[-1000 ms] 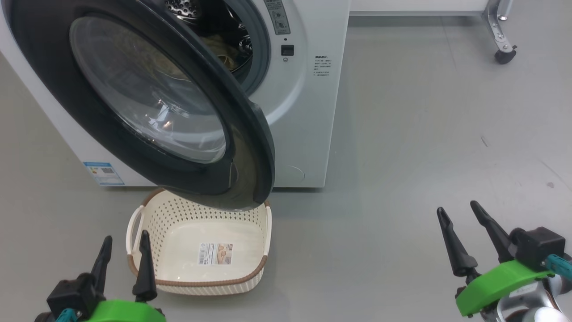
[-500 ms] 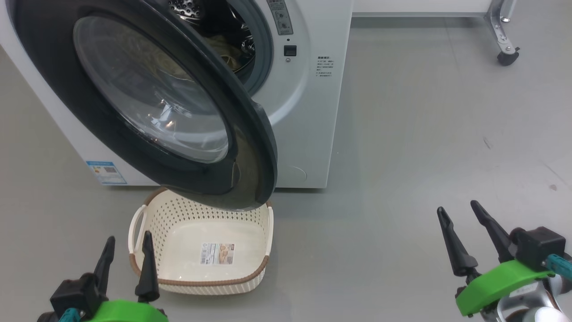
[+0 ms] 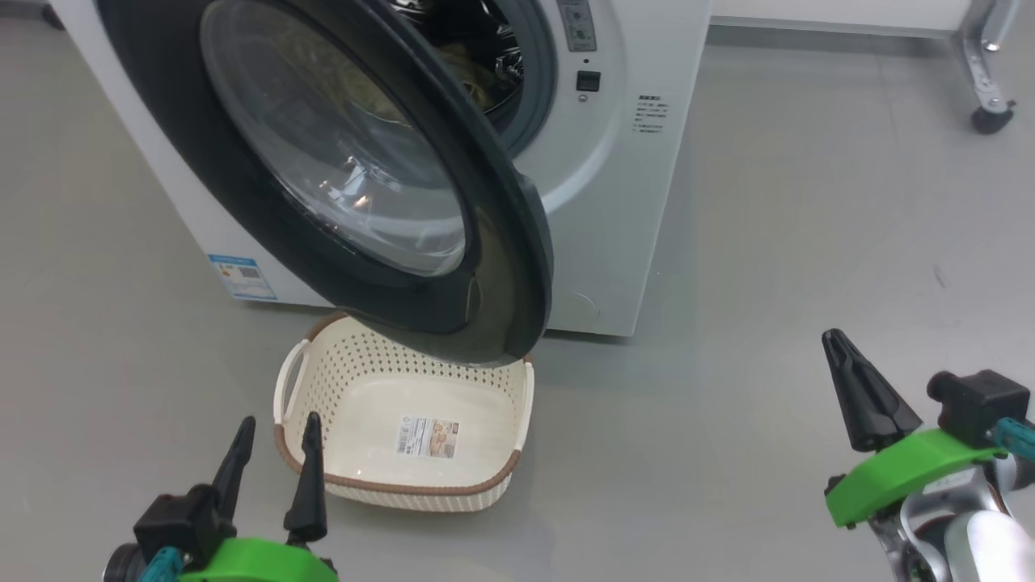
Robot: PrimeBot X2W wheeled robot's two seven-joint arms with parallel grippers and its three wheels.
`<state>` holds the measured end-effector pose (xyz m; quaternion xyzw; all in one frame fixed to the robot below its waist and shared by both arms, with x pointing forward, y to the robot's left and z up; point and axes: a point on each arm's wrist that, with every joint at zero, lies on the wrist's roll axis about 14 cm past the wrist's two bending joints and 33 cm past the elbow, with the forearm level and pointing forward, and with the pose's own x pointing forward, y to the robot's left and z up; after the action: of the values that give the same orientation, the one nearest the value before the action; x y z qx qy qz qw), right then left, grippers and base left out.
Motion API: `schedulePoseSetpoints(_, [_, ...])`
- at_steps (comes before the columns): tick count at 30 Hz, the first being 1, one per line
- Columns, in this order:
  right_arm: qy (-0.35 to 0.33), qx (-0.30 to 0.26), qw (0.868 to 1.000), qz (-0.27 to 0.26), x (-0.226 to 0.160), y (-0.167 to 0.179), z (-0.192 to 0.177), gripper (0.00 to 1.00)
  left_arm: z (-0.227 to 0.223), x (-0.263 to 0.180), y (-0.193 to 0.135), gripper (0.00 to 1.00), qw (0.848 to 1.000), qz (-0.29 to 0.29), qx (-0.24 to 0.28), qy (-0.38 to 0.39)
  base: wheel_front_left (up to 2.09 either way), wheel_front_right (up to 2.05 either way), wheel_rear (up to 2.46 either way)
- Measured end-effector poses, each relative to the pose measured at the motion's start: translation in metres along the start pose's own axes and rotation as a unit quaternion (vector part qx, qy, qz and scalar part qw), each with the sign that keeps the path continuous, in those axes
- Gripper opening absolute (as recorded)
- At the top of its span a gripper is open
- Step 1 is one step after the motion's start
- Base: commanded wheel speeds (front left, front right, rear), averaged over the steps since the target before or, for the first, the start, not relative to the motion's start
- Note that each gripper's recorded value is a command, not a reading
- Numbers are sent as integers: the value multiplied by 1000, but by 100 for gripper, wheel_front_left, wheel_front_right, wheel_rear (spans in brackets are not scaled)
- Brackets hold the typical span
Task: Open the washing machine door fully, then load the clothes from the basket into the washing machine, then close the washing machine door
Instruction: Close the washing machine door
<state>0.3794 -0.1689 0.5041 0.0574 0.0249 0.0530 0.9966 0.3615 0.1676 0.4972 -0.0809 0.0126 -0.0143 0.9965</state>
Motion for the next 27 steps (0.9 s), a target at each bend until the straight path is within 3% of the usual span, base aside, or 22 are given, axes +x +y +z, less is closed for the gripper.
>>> schedulePoseSetpoints(10, [9,3,994,106,56,68,-7,0,-2,-24,21,100,999,40,-8,0,0,0,0])
schedulePoseSetpoints(19, [10,6,984,175,84,125,-11,0,5,-50,49,100,996,89,-6,-13,0,0,0])
schedulePoseSetpoints(27, [-66,-1,979,194,102,143,37,0,10,-60,59,100,994,109,-5,-22,0,0,0])
